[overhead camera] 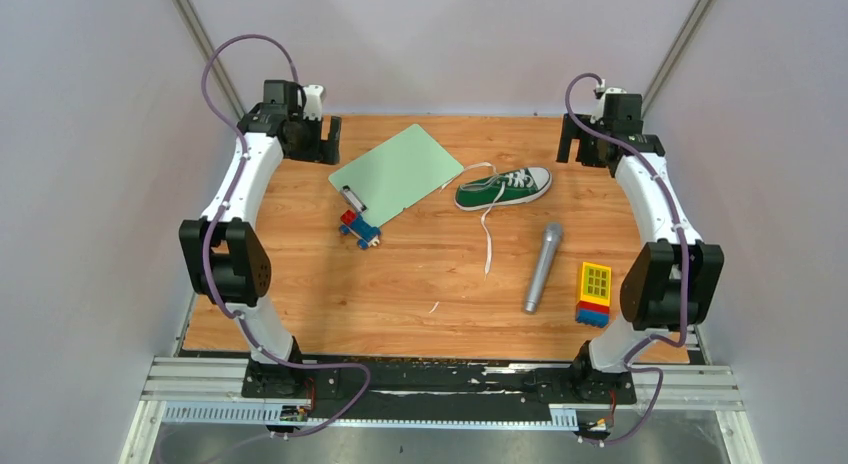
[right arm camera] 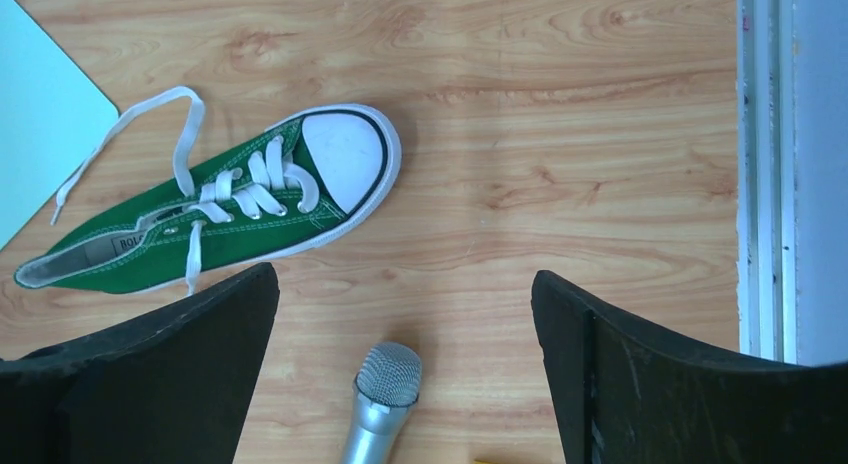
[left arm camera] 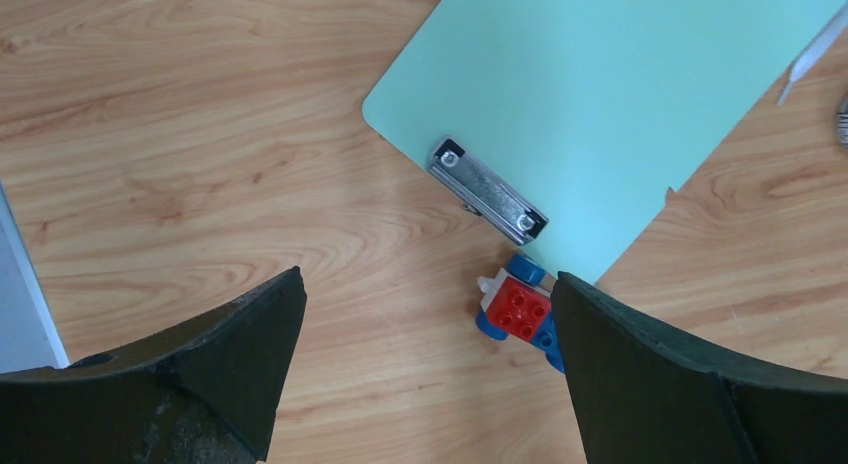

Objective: Tie the shoes

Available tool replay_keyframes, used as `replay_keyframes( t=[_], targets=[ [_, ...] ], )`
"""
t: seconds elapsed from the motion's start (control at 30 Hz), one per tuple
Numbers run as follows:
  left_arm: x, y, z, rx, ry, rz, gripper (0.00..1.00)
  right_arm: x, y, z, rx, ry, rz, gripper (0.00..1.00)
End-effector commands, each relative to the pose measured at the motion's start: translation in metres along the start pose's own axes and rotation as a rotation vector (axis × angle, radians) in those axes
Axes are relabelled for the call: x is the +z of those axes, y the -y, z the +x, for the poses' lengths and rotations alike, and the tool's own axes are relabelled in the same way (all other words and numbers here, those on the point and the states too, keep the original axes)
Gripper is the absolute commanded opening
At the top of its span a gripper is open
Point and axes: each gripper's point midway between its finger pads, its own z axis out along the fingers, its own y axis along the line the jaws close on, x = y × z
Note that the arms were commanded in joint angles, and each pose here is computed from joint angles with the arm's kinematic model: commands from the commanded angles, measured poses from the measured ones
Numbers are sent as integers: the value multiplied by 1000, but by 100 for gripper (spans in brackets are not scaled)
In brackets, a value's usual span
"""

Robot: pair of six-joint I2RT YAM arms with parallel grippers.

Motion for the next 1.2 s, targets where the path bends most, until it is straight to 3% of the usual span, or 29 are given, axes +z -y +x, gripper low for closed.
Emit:
replay_keyframes(
  t=[0.0,0.03,0.13,0.23,0.33,0.53,0.73,0.93,1.17],
  targets=[
    [-47,23,-17,-23,121,90,100,0,-23,-26,30,-4,-91,99],
    [-56,26,-26,-47,176,98,100,-4,-35,-36,-12,15,-158,97],
    [-50,29,-17,-132,187,102,100,-8,-85,-39,-143,8,-405,88],
    [-52,30,-14,-141,201,102,99,0,-142,-37,-224,-19,-538,76],
    [-55,35,-8,-134,186,125,98,15,-202,-22,-330,-60,-586,67],
    [-81,78,7,-98,197,363,97,50,-280,8,-422,-80,-581,58],
    [-86,82,19,-123,188,372,96,66,-300,36,-495,-91,-458,43],
    [-88,81,17,-118,198,366,96,48,-292,54,-496,-107,-373,46],
    [-84,83,16,-135,199,380,96,40,-275,35,-478,-42,-248,45]
  ],
)
